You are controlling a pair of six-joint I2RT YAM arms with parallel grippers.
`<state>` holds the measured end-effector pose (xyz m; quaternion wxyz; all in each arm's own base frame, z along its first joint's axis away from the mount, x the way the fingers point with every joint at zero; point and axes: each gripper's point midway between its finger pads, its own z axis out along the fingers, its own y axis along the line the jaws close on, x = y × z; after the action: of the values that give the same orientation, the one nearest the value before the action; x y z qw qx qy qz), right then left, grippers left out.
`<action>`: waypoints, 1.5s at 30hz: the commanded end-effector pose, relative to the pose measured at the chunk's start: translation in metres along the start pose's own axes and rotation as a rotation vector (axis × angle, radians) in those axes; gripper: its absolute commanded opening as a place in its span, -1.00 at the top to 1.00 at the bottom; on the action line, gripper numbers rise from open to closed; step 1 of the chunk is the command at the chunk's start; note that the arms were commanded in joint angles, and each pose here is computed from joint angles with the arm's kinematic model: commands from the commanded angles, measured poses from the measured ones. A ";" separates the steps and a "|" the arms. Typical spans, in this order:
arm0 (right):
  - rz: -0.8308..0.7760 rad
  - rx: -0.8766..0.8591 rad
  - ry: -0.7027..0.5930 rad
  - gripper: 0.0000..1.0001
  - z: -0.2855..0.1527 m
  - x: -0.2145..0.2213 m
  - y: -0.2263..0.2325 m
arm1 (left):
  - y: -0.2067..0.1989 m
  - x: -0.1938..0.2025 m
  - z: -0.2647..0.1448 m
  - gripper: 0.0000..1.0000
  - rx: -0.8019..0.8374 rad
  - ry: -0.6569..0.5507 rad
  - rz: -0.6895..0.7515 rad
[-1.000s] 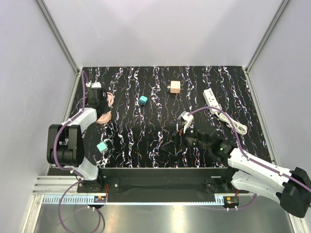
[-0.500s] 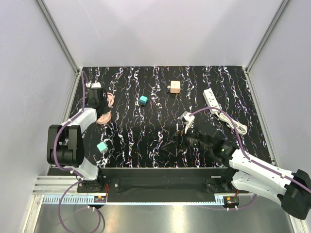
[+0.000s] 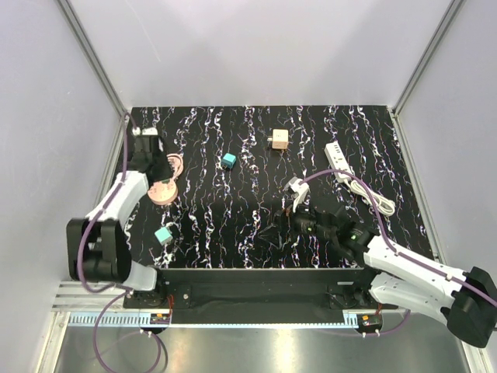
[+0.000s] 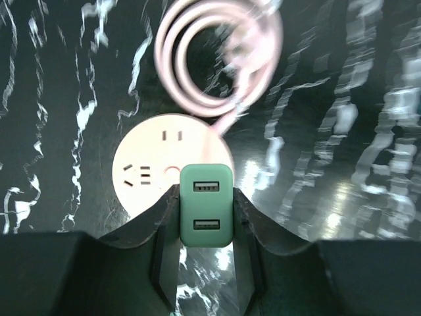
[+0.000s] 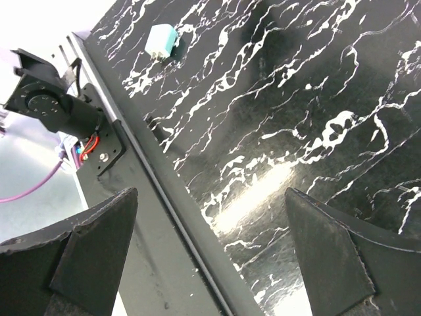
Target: Insert the plug
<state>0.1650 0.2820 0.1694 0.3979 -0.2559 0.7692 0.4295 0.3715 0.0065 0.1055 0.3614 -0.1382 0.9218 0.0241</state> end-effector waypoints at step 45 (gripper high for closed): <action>-0.918 -0.144 -0.491 0.84 0.050 -0.171 0.088 | -0.190 0.039 -0.323 0.43 1.431 0.030 -0.063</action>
<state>0.2163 0.3852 0.3154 0.6663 -0.4922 0.4569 0.3240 0.2024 -0.2266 0.3231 0.3708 0.0520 0.7230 -0.5805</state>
